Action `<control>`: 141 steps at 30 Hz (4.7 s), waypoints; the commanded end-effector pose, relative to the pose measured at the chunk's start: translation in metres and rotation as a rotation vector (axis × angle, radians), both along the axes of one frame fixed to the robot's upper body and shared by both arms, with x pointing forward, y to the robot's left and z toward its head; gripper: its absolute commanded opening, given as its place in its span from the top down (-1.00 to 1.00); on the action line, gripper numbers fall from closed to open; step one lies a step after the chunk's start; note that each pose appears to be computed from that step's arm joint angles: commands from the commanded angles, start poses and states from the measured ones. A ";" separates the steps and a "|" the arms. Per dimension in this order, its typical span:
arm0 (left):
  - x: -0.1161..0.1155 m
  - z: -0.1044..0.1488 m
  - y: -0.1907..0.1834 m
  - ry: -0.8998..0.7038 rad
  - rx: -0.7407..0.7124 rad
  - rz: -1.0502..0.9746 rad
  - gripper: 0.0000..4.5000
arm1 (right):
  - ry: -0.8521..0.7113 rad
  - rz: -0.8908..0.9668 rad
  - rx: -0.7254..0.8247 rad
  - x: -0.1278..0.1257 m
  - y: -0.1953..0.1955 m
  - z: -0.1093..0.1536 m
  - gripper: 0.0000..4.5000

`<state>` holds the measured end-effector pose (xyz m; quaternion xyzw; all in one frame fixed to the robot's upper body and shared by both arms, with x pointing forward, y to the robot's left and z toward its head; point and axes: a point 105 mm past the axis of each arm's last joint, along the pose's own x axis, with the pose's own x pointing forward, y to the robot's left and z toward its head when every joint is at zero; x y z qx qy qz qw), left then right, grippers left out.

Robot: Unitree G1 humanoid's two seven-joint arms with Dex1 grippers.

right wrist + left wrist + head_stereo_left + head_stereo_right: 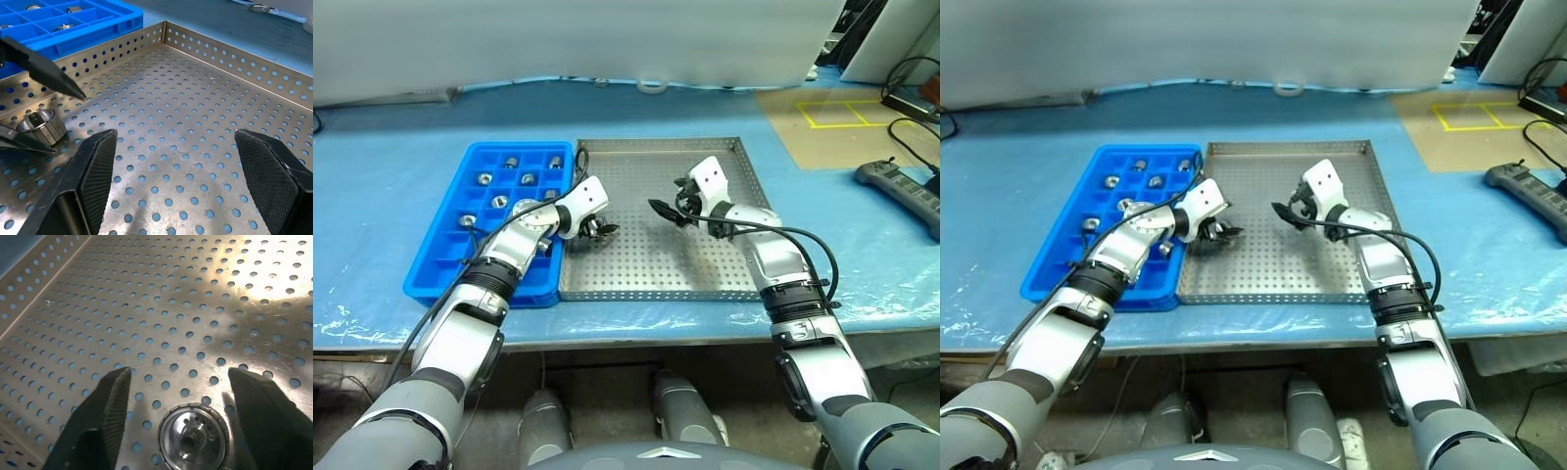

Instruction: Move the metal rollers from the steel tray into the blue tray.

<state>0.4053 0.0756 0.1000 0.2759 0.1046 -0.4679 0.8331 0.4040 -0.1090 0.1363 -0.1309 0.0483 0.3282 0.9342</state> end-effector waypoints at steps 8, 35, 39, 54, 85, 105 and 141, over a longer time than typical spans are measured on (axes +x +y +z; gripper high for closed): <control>0.014 0.011 0.034 0.021 -0.418 0.300 0.99 | -0.064 0.006 -0.023 0.000 0.009 0.007 -0.78; -0.068 0.094 0.130 -0.495 -0.830 0.739 0.33 | 0.042 0.472 -0.045 -0.001 0.119 -0.006 -0.78; -0.061 0.102 0.148 -0.515 -0.820 0.750 -0.11 | 0.071 0.451 -0.032 -0.003 0.104 -0.014 -0.78; -0.012 0.117 0.157 -0.505 -0.826 0.677 -0.11 | 0.186 0.303 -0.036 -0.023 0.065 -0.044 -0.78; -0.058 0.111 0.205 -0.614 -0.760 0.866 -0.12 | 0.075 0.418 0.056 -0.007 0.113 -0.001 -0.01; -0.032 0.106 0.177 -0.533 -0.766 0.752 -0.12 | 0.166 0.357 0.018 -0.010 0.069 -0.024 -0.01; -0.115 0.125 0.261 -0.788 -0.897 1.108 -0.12 | 0.094 0.829 0.331 -0.056 0.201 0.068 0.28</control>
